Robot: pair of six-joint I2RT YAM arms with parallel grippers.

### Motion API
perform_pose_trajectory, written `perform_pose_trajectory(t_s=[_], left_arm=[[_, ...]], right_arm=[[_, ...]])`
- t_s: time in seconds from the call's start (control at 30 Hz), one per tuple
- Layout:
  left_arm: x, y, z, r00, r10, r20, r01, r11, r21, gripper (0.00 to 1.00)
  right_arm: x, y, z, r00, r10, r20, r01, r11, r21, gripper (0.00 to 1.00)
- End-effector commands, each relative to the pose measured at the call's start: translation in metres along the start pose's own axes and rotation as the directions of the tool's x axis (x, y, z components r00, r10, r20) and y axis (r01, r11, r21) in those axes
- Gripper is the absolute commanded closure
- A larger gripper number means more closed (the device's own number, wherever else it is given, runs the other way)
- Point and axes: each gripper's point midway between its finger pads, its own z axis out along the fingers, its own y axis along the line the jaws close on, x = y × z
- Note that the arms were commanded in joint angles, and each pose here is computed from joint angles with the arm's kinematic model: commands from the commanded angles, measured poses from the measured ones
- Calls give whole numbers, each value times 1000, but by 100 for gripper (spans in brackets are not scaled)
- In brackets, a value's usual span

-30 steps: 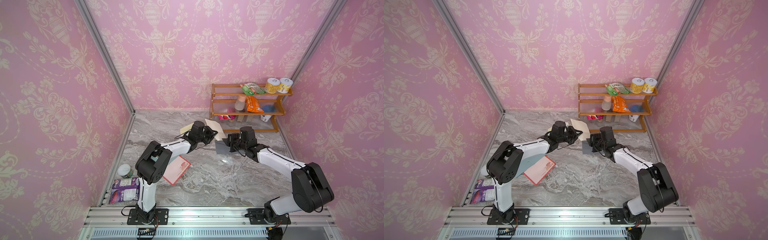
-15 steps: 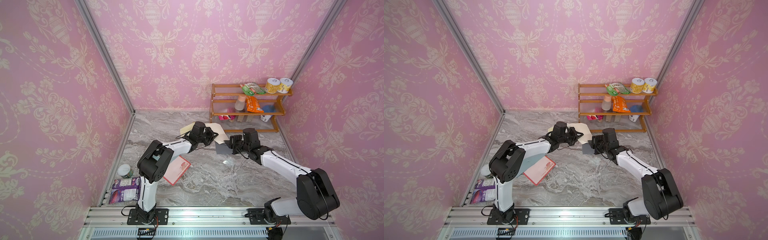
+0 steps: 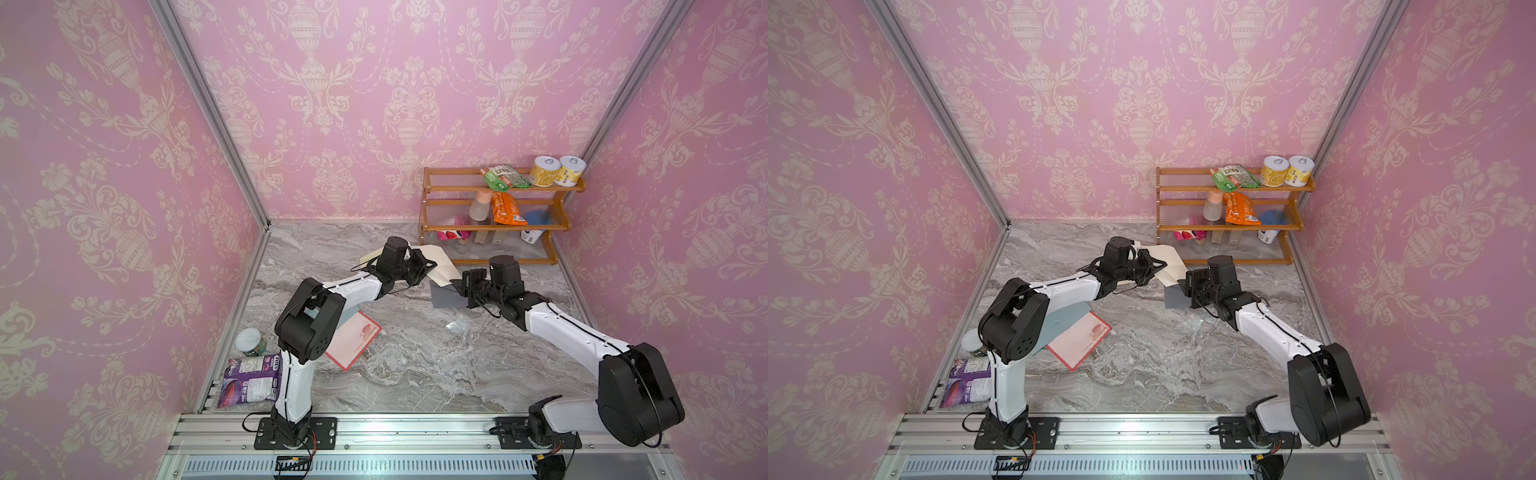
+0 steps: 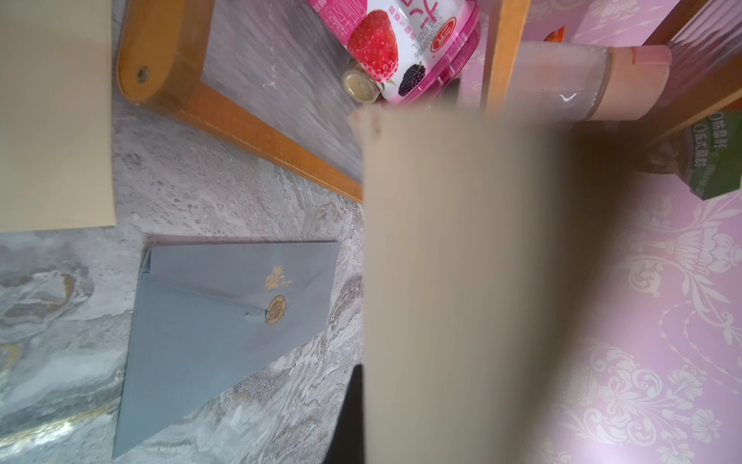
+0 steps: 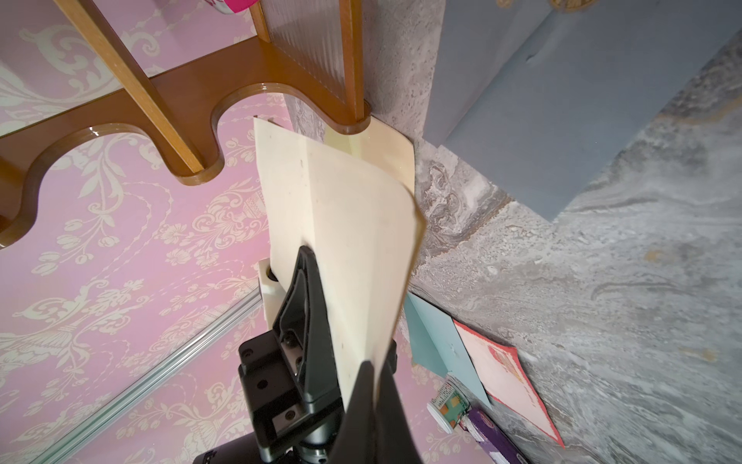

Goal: Fold the letter paper in half and place it into the envelope
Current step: Fold the letter paper at the center of the board.

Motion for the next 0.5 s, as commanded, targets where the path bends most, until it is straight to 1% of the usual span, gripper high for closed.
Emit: perform_pose_trajectory(t_s=[0.0, 0.07, 0.13, 0.23, 0.3, 0.37, 0.47], left_arm=[[-52, 17, -9, 992, 3, 129, 3, 999, -44, 100], [-58, 20, -12, 990, -4, 138, 11, 999, -46, 95], [-65, 19, -15, 989, -6, 148, 12, 999, -42, 94], [-70, 20, -15, 989, -5, 148, 11, 999, -41, 96], [-71, 21, -15, 990, -7, 144, 14, 999, -42, 95], [-72, 21, -15, 990, -3, 143, 9, 999, -42, 100], [-75, 24, -16, 989, 0, 148, 8, 999, -51, 100]], right_arm=[[9, -1, -10, 999, -29, -30, 29, 999, 26, 100], [9, -1, -11, 999, -35, -30, 35, 999, 32, 100], [9, -1, -12, 999, -35, -30, 36, 999, 32, 100], [9, -2, -12, 999, -36, -28, 37, 999, 32, 100], [9, -1, -11, 999, -38, -30, 39, 999, 33, 100], [9, -1, -11, 999, -38, -29, 39, 999, 33, 100], [9, 2, -11, 999, -42, -29, 43, 999, 30, 100]])
